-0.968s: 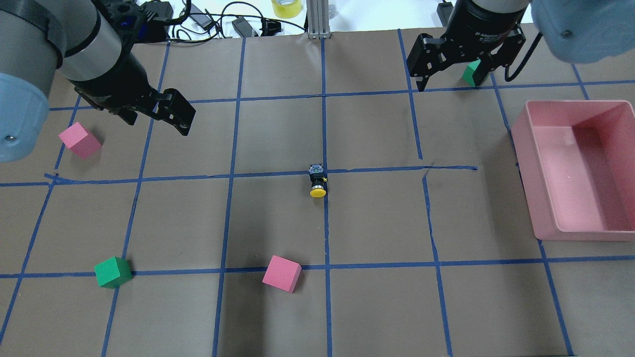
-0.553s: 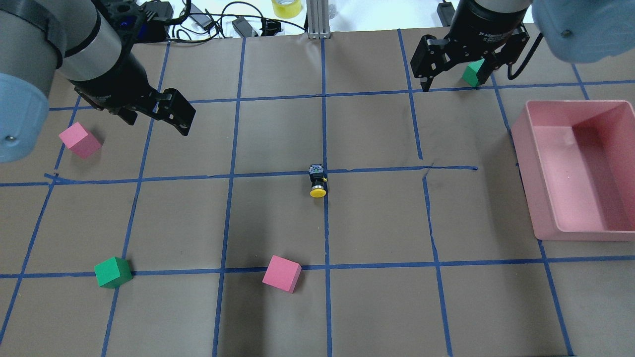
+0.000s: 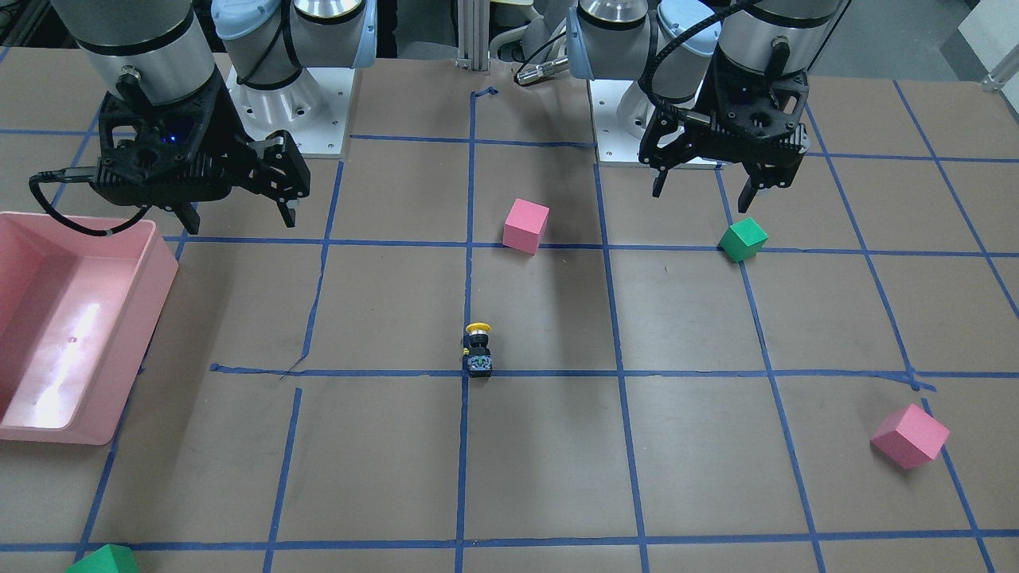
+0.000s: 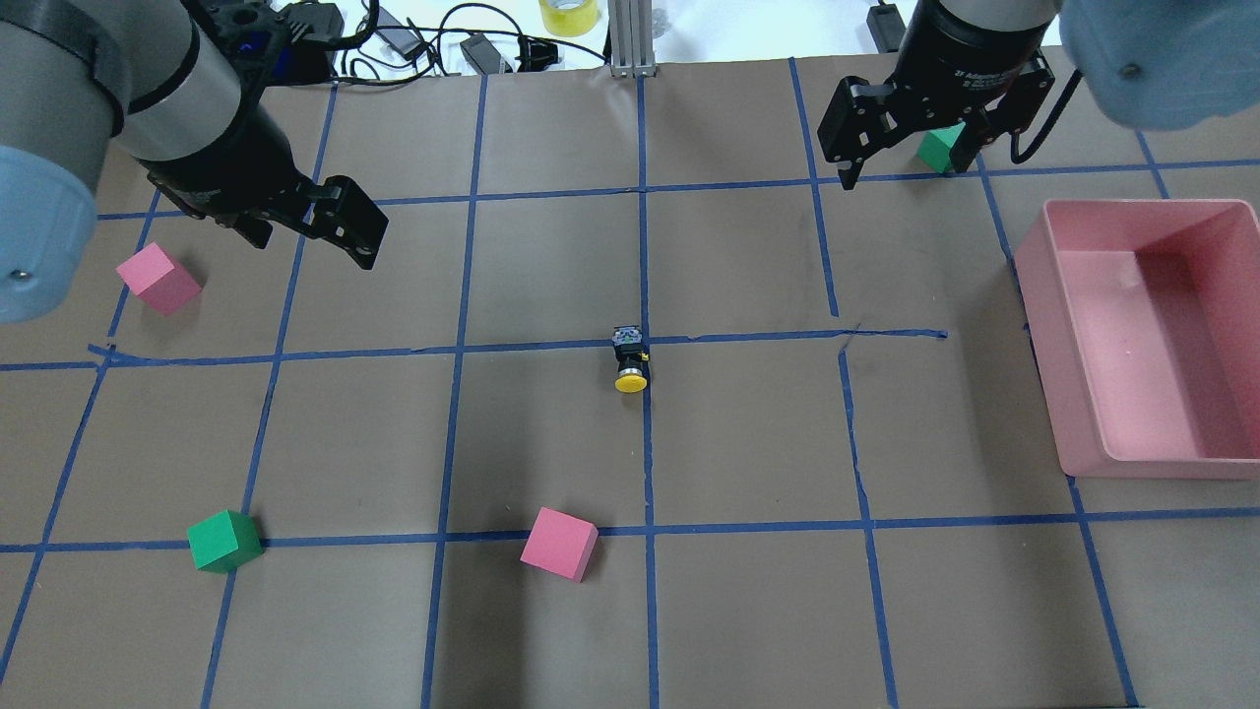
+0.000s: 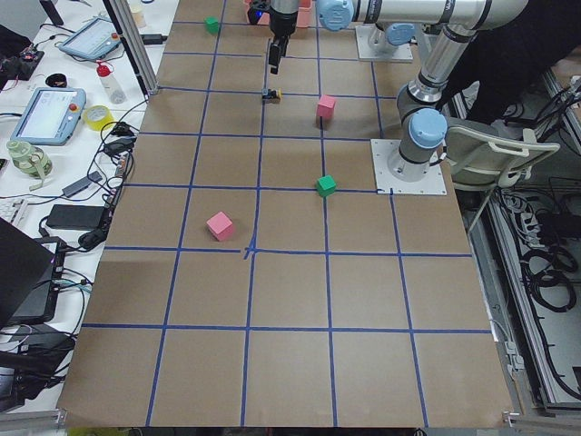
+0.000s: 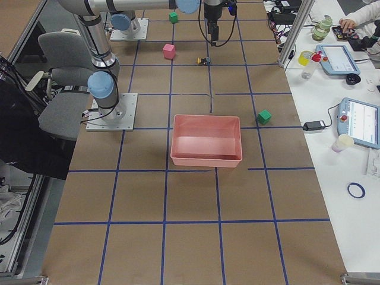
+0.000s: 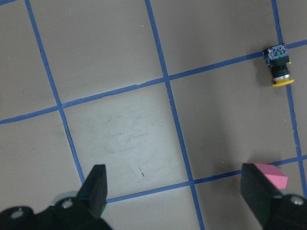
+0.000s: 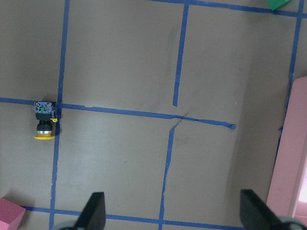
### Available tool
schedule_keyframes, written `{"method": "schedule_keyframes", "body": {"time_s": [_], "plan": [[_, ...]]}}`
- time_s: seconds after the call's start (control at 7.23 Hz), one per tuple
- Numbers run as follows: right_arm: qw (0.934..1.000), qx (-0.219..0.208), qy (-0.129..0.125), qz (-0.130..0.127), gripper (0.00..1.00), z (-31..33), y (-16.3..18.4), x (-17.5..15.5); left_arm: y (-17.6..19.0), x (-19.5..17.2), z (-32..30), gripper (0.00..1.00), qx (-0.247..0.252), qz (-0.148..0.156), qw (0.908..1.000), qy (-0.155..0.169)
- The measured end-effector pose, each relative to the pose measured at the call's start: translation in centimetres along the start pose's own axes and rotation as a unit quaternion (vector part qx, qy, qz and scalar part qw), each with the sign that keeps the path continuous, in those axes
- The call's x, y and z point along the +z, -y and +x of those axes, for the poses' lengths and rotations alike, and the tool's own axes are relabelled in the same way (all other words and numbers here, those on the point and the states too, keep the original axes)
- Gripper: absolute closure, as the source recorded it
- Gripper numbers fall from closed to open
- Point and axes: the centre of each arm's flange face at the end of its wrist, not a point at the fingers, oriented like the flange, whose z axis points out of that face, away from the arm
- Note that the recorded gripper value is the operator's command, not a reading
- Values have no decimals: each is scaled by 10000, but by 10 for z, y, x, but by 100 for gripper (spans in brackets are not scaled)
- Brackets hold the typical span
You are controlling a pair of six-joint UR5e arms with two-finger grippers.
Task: Align button upright
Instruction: 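Hold the right arm back while the left arm starts moving toward the switch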
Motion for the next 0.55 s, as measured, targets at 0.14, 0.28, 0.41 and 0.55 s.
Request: {"method": "schedule_keyframes", "body": {"time_s": [0.14,0.28,0.41,0.55], "plan": [[10000,13,0,-6,0,0,0,1,1,1,0,0,-3,-2,10000,-3],[10000,19,10,-7,0,0,0,1,2,1,0,0,-8,3,10000,-4],[10000,21,21,-6,0,0,0,1,5,3,1,0,-6,6,10000,-6],[10000,24,23,-8,0,0,0,1,8,7,2,0,-3,-16,10000,-32]]}}
